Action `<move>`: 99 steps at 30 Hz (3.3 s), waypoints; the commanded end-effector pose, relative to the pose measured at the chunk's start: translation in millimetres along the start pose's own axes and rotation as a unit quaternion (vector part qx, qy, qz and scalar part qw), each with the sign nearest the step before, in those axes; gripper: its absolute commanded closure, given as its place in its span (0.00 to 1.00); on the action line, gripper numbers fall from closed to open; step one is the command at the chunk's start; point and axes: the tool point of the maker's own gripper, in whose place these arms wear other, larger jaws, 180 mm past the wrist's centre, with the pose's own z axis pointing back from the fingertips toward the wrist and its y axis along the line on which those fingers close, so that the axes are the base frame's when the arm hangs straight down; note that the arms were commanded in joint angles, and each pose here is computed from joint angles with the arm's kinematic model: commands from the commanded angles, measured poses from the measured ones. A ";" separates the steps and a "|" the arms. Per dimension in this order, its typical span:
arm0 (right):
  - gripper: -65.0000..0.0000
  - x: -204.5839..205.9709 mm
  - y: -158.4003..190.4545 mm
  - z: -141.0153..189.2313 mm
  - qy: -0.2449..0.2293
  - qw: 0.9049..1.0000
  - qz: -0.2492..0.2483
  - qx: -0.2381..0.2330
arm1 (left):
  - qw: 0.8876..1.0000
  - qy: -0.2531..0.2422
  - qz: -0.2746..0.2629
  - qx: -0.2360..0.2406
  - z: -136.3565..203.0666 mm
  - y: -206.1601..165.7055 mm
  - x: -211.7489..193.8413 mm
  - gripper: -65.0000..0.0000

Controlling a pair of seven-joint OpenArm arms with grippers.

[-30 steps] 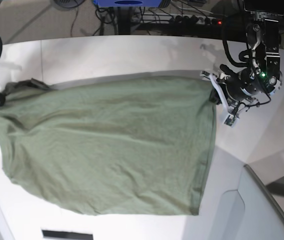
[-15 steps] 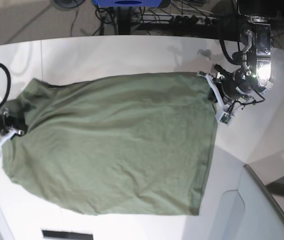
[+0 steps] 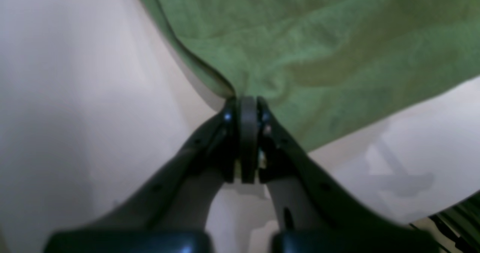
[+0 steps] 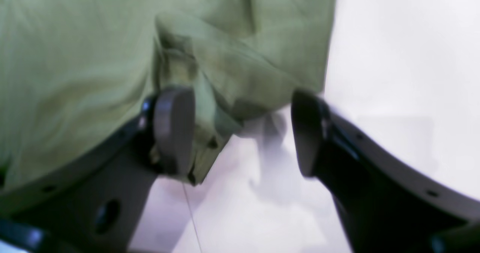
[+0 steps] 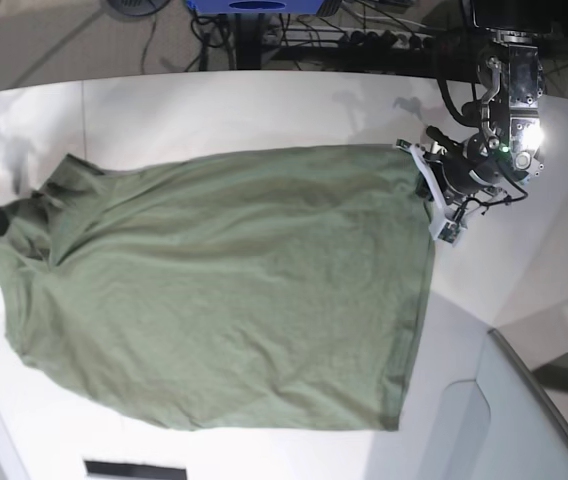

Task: Layout the t-shirt on the table in an organized manner, then fold the t-shirt properly
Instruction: 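Pull the shirt edge apart with both grippers to flatten the shirt, then drag the shirt edge with both grippers to straighten it on the table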

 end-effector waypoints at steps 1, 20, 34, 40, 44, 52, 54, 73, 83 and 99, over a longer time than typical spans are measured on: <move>0.33 22.4 11.1 7.8 -0.043 0.999 0.008 0.016 | 1.000 -0.020 -0.002 0.006 4.1 6.3 12.1 1.00; 0.48 6.4 -2.7 -22.3 -0.028 0.999 -0.036 0.002 | 1.000 -0.021 -0.002 0.007 4.4 6.3 12.6 1.00; 0.99 -11.5 -5.8 37.0 -0.001 0.999 -0.026 -0.039 | 1.000 -0.021 -0.003 0.011 6.5 10.5 11.9 1.00; 0.99 -57.7 -9.6 57.2 0.046 0.996 -0.048 -0.061 | 1.000 -0.018 -0.005 0.006 6.2 4.8 8.4 1.00; 0.99 -89.8 -12.3 61.1 0.074 0.993 -0.060 -0.067 | 0.999 -0.031 -0.018 0.009 17.5 0.0 12.4 1.00; 0.99 -132.3 1.8 85.5 0.092 0.991 -0.042 -0.093 | 0.999 -0.024 -0.023 0.006 26.6 -8.6 -2.4 1.00; 0.99 -137.9 4.1 94.5 0.095 0.990 -0.030 -0.103 | 1.000 -0.021 -0.022 0.006 26.8 -9.1 -5.2 1.00; 0.99 -155.7 17.7 97.7 0.117 0.989 -0.037 -0.081 | 1.000 -0.003 -0.014 0.001 23.0 -10.9 -20.1 1.00; 0.99 -64.0 34.7 81.3 0.047 0.996 0.047 -0.063 | 0.999 -0.030 -0.012 0.004 24.1 -8.0 4.5 1.00; 0.99 36.6 53.3 0.1 0.048 0.998 0.026 0.019 | 0.992 -0.069 0.107 -0.001 -16.7 16.9 58.5 1.00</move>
